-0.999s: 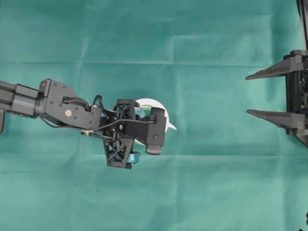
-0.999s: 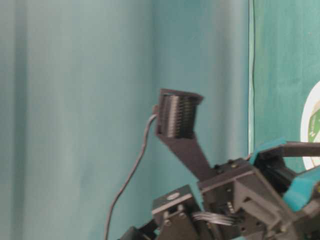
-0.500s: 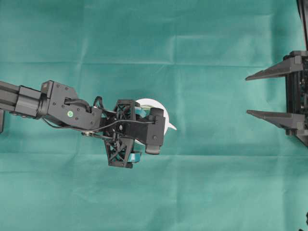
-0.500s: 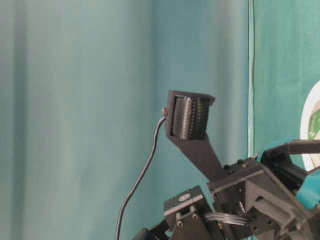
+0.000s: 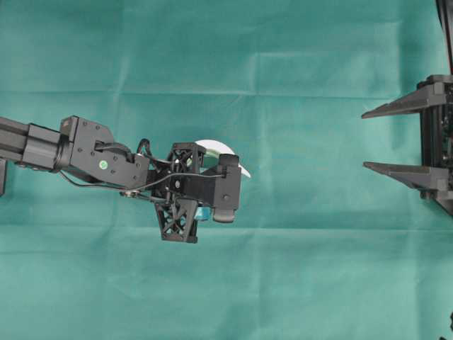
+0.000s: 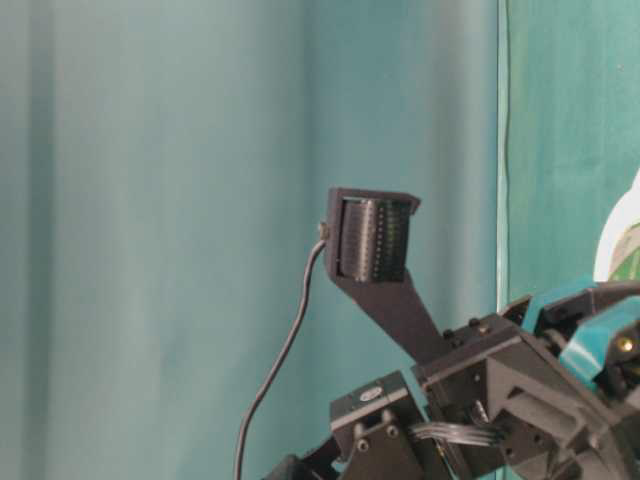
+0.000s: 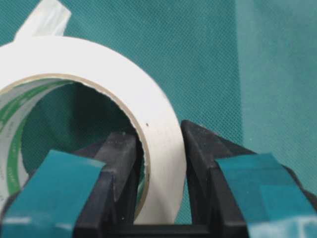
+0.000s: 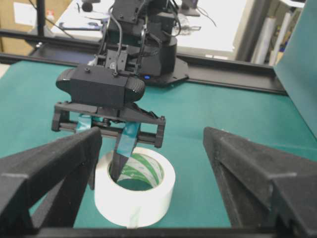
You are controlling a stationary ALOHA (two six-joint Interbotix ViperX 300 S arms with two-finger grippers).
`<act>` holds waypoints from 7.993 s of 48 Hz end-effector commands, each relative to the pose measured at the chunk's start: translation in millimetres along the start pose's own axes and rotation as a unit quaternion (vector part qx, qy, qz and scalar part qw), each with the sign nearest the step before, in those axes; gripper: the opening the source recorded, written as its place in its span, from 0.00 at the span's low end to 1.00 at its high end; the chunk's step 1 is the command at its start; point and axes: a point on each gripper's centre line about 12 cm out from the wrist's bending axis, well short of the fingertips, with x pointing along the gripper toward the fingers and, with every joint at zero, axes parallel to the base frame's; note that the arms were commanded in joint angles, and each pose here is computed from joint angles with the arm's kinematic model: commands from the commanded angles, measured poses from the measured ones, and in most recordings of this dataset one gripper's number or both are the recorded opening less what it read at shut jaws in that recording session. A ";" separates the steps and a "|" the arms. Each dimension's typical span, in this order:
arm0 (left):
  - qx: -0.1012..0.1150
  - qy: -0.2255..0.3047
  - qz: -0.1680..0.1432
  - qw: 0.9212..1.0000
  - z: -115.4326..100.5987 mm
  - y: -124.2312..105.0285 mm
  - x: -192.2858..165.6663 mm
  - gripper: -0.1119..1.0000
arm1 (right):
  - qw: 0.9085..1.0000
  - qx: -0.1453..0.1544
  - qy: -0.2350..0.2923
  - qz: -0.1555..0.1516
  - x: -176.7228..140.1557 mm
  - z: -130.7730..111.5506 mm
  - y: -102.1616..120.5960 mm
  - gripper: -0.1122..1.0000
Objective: Peel off the duct tape with your right arm.
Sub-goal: 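Lower the left gripper and pinch the tape roll's rim, then lift the tape roll upright with the left gripper, then move the open right gripper toward the tape's loose end, then close the right gripper on the loose tape end, then pull the left gripper with the roll away from the right gripper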
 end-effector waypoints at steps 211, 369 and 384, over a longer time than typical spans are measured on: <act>0.081 -0.057 0.014 0.995 94.4 11.2 -172.7 0.29 | 0.997 0.013 0.068 -0.035 141.0 -20.9 -21.7 0.07; 0.306 -0.062 -0.046 0.949 67.9 -80.8 -166.7 0.29 | 0.994 0.038 0.058 -0.085 124.7 -35.4 -44.2 0.02; 0.322 -0.091 -0.049 0.941 63.1 -89.8 -172.7 0.29 | 0.994 0.038 0.057 -0.085 124.6 -34.7 -44.2 0.02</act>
